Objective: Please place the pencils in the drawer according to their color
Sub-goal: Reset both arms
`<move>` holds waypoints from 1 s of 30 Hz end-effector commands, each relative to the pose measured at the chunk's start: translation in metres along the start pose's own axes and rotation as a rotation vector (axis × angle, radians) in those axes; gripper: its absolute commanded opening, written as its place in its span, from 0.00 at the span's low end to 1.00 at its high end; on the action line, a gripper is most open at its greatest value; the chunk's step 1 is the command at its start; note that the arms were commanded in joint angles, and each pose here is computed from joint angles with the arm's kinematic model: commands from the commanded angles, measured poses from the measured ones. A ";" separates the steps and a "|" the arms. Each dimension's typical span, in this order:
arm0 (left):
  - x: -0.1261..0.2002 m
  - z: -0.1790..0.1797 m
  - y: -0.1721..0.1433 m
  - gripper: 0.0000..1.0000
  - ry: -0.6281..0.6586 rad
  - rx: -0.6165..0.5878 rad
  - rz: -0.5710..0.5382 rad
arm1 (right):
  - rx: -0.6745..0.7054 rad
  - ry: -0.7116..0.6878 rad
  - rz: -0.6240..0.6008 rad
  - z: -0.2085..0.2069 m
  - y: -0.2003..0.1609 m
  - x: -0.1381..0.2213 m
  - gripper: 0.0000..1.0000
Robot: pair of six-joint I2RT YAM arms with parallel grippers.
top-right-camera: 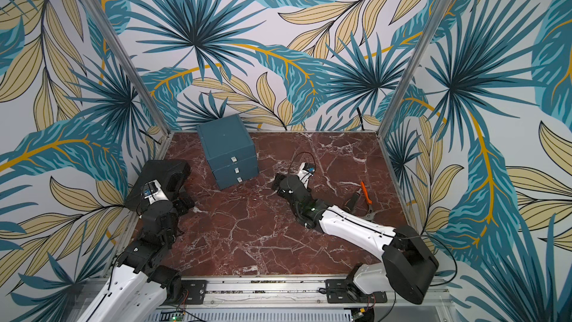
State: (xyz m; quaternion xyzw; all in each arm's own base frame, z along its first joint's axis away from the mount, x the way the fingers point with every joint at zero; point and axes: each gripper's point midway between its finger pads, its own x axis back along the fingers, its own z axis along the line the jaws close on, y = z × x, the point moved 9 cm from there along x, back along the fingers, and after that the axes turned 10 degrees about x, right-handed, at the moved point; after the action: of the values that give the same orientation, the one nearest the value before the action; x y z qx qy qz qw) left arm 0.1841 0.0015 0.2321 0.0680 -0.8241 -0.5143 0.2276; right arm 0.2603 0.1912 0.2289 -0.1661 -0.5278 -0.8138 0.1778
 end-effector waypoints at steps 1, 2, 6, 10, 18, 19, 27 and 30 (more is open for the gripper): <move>-0.007 -0.002 0.011 1.00 -0.036 0.057 -0.026 | 0.200 -0.228 -0.019 -0.033 0.006 0.016 1.00; -0.009 0.000 0.011 1.00 -0.028 0.061 -0.028 | 0.220 -0.257 -0.028 -0.039 0.009 0.020 1.00; -0.024 0.008 0.013 1.00 0.009 0.066 -0.026 | 0.267 -0.346 -0.103 -0.058 0.021 0.036 1.00; -0.039 0.016 0.012 1.00 0.032 0.052 -0.007 | 0.371 -0.437 -0.173 -0.073 0.028 0.048 1.00; -0.059 0.022 0.000 1.00 0.023 0.006 -0.026 | 0.500 -0.558 -0.222 -0.102 0.041 0.048 0.99; -0.062 0.023 -0.002 1.00 0.015 -0.002 -0.028 | 0.490 -0.558 -0.230 -0.108 0.042 0.046 1.00; -0.082 0.026 -0.015 1.00 -0.053 -0.065 -0.061 | 0.533 -0.592 -0.256 -0.137 0.044 0.029 1.00; -0.085 0.025 -0.020 1.00 -0.100 -0.076 -0.093 | 0.565 -0.623 -0.241 -0.145 0.046 0.022 0.99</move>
State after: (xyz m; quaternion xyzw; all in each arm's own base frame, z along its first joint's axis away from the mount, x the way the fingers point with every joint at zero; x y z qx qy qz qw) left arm 0.2407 0.0421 0.1664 0.0499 -0.8082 -0.5396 0.2306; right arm 0.2430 0.0406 0.2202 -0.2987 -0.7571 -0.5793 -0.0451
